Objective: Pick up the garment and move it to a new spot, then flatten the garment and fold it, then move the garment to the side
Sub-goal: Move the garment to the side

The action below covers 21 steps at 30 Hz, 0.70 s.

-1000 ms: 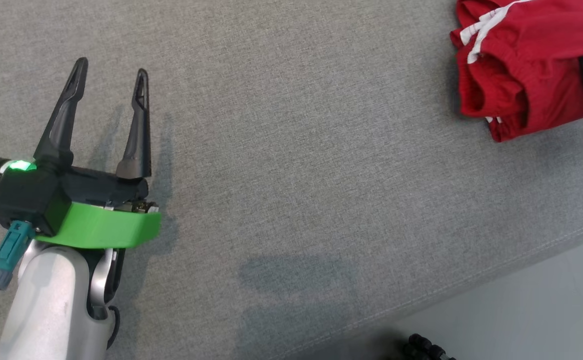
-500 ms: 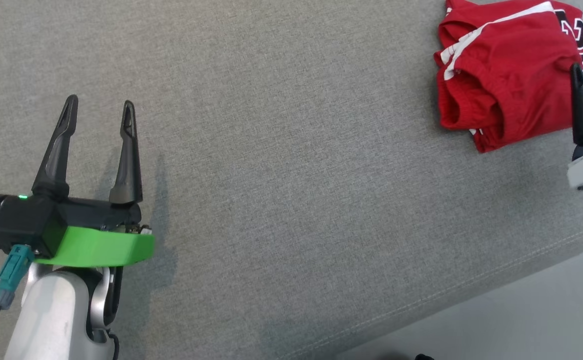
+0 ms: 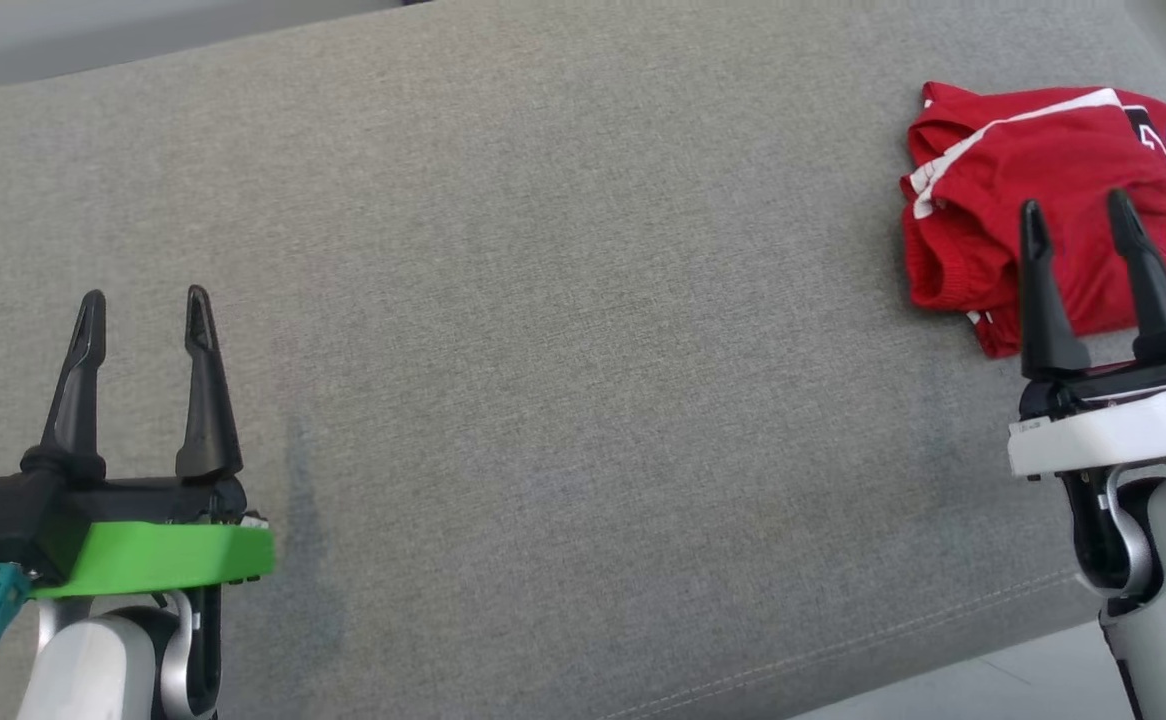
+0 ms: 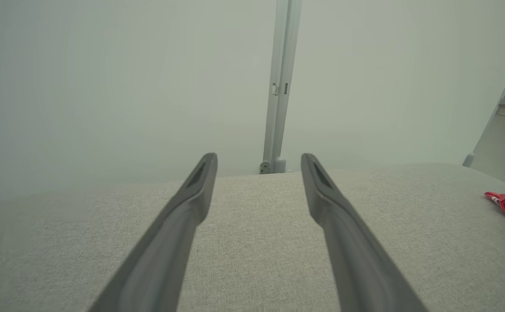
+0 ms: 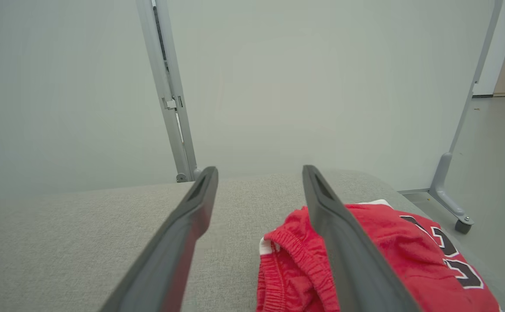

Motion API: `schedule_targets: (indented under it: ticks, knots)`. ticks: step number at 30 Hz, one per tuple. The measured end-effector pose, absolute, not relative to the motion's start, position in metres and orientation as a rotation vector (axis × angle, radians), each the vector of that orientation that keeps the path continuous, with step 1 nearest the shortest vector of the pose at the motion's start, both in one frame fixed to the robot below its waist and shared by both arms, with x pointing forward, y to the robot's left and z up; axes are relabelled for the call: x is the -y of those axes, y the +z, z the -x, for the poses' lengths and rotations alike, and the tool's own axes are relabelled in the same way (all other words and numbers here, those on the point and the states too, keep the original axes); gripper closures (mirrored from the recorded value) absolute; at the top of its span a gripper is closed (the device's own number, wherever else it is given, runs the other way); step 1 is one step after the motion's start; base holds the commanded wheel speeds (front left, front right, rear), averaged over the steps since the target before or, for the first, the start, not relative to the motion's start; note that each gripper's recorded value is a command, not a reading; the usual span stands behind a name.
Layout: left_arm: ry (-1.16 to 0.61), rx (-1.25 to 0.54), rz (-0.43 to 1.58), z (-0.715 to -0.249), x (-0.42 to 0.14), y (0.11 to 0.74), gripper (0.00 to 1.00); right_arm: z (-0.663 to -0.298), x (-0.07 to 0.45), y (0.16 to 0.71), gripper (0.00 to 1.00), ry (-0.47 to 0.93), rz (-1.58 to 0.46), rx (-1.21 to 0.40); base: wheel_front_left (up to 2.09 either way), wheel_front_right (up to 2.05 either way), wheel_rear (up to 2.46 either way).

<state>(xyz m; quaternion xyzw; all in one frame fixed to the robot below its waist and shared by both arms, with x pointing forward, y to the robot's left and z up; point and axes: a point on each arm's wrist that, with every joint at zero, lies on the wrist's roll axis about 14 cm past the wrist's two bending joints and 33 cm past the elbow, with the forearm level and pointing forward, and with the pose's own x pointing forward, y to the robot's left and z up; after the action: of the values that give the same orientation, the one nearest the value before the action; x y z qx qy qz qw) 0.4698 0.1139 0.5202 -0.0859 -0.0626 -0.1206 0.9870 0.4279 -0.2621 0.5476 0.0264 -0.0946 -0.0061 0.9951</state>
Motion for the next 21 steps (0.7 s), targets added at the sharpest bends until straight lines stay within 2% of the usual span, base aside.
schedule_targets:
  ticks: [9, 21]
  knots:
    - [-0.127, 0.126, 0.186, -0.438, -0.154, 0.524, 0.00, -0.422, 0.220, 0.558, 0.00, 0.042, -0.113, 0.239, 0.00, 0.00, 0.00]
    - [-0.114, 0.129, 0.202, -0.399, -0.161, 0.531, 0.00, -0.388, 0.193, 0.554, 0.00, 0.100, -0.147, 0.214, 0.00, 0.00, 0.00]
